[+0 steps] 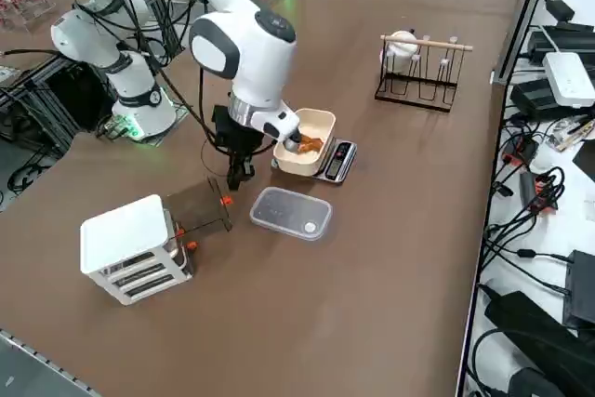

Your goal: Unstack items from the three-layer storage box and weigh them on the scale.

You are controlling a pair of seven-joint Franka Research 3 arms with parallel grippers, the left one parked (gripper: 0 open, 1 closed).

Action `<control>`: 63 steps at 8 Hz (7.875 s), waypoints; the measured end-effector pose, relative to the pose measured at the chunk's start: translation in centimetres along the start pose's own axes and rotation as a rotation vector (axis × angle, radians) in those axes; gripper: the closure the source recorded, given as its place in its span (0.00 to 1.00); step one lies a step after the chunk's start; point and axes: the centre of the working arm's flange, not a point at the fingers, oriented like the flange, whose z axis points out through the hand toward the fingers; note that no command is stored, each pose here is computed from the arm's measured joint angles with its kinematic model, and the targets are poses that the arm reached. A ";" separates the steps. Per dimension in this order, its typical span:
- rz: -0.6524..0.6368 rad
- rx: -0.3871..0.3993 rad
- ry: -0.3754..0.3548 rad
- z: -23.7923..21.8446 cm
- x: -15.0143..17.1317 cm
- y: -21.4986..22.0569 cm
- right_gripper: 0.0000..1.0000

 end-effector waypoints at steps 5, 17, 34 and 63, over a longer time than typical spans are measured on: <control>0.000 -0.004 -0.039 2.4 -2.9 1.2 0.98; 0.055 0.037 -0.092 6.0 -10.0 3.2 0.97; 0.039 -0.020 -0.026 9.7 -8.9 4.8 0.55; 0.146 0.145 0.091 0.2 -6.9 5.7 0.14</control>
